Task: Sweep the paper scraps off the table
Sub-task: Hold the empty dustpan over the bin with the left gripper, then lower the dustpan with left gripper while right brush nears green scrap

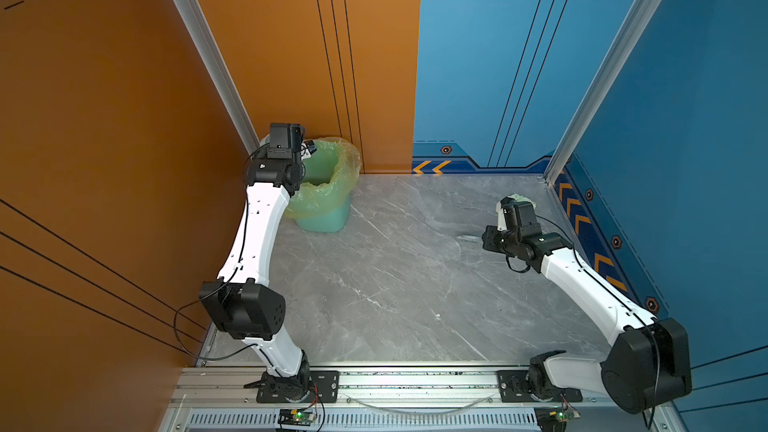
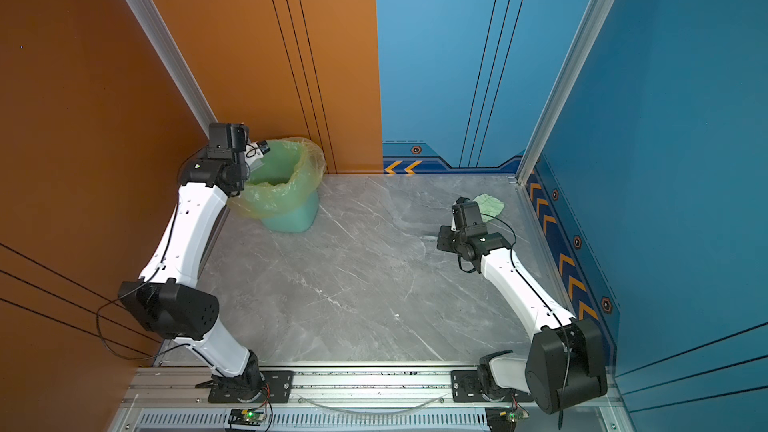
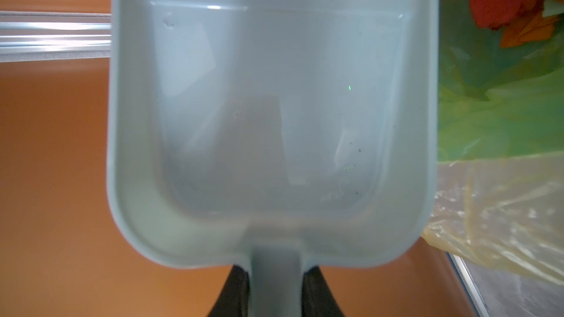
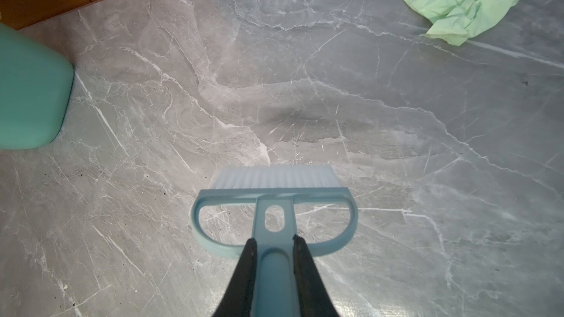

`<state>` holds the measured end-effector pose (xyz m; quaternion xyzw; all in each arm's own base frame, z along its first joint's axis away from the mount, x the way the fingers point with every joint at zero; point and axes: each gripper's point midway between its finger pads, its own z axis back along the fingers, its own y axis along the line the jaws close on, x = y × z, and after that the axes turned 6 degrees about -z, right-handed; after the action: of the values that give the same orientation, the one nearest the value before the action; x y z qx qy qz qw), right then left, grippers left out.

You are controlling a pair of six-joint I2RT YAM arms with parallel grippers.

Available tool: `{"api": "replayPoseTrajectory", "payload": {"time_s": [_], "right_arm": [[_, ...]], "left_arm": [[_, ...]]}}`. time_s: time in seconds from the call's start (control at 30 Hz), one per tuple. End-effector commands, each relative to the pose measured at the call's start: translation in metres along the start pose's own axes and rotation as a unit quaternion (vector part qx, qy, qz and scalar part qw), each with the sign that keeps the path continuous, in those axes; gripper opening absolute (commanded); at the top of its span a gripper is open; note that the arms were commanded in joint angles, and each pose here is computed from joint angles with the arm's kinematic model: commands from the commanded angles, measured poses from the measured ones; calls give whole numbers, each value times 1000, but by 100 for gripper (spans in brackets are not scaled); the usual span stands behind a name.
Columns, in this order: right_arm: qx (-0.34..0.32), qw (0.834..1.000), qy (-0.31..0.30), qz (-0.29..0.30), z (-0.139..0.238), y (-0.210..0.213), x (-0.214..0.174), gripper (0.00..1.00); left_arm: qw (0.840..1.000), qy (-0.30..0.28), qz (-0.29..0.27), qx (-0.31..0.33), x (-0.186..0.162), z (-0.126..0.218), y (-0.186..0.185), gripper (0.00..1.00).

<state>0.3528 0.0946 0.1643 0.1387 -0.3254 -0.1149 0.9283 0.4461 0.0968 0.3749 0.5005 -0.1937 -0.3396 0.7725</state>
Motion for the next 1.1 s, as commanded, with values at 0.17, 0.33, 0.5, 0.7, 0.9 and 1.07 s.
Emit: {"api": "replayPoseTrajectory", "payload": {"time_s": [0.17,0.33,0.5,0.7,0.9,1.07], "right_arm": [[-2,1000,3,-6,-5,-1,-4,0],[-11,1000,-9,-6,-2,-4,0,0],[-15,999,-34,-20,1,-6,10,0],[-33,997,-65,-40,6,-14,25,0],[-34,992,-97,-75,14,-27,45,0],[-44,988,-115,-94,21,-40,61,0]], "left_arm": [[985,-113,131,4,13,36,30,16],[967,-183,178,-23,27,59,30,16],[946,-246,207,-49,41,88,26,16],[938,-281,195,-60,63,114,16,16],[932,-304,178,-89,91,130,-9,16],[931,-310,151,-122,116,138,-46,15]]}}
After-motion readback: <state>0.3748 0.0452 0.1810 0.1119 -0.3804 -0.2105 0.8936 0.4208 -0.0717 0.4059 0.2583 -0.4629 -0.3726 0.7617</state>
